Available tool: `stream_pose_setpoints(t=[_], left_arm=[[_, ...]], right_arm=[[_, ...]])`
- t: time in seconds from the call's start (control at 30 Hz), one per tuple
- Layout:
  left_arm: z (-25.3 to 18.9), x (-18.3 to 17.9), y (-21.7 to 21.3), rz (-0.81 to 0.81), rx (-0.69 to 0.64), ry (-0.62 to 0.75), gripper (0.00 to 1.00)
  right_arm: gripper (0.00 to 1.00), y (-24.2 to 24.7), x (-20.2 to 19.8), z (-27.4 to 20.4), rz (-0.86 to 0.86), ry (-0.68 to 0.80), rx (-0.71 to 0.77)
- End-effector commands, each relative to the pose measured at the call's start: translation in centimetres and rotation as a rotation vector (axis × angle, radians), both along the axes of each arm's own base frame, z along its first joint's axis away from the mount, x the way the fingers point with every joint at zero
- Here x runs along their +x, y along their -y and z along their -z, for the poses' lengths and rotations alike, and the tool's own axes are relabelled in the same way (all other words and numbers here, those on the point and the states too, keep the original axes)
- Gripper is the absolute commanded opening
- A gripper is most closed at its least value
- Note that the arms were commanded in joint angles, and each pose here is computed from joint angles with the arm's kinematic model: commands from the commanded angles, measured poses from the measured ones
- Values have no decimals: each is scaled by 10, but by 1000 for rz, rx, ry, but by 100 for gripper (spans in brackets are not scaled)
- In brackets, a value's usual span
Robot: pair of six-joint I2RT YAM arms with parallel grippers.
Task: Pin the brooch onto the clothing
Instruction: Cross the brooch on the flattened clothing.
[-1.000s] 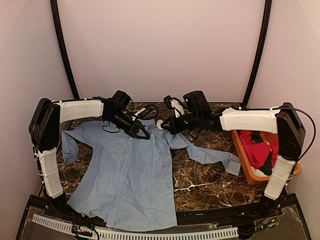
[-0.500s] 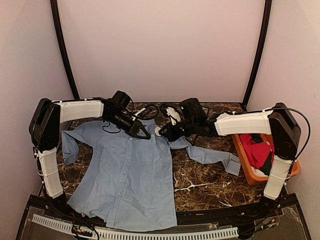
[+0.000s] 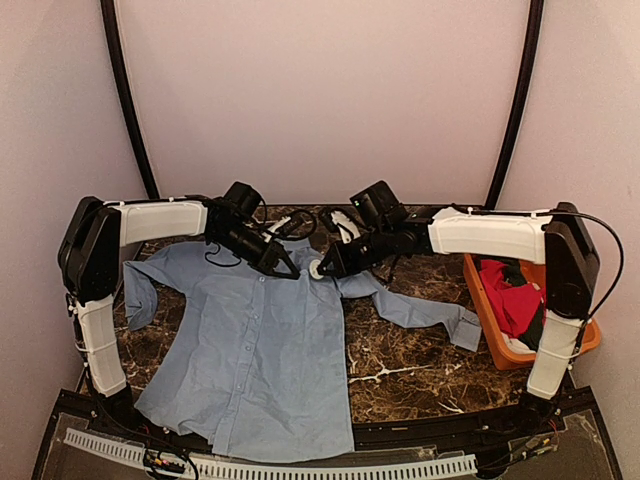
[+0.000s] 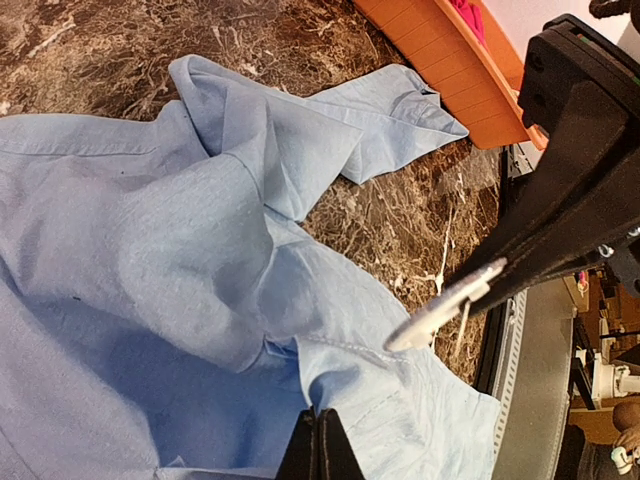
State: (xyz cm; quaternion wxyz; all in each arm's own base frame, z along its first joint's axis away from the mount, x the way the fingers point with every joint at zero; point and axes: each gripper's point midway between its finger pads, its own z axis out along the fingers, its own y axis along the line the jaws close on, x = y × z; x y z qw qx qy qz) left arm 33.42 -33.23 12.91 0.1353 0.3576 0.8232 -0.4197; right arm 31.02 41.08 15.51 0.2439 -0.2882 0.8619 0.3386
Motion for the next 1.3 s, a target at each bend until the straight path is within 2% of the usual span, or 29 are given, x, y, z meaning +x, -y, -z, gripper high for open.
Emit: stream_pose_setpoints(t=[0.0, 0.27, 0.57, 0.8, 1.27], left_arm=[[-17, -8, 0, 16, -20, 26, 1], [-19, -8, -3, 15, -2, 48, 1], [-18, -7, -7, -1, 71, 96, 1], [-16, -16, 1, 20, 101, 112, 1], [-29, -25, 10, 54, 44, 111, 1]], right_arm=[[0, -3, -20, -2, -11, -161, 4], [0, -7, -16, 17, 3, -294, -29], [0, 6, 3, 25, 74, -325, -42], [0, -4, 5, 25, 58, -356, -20], [0, -13, 7, 35, 49, -375, -39]])
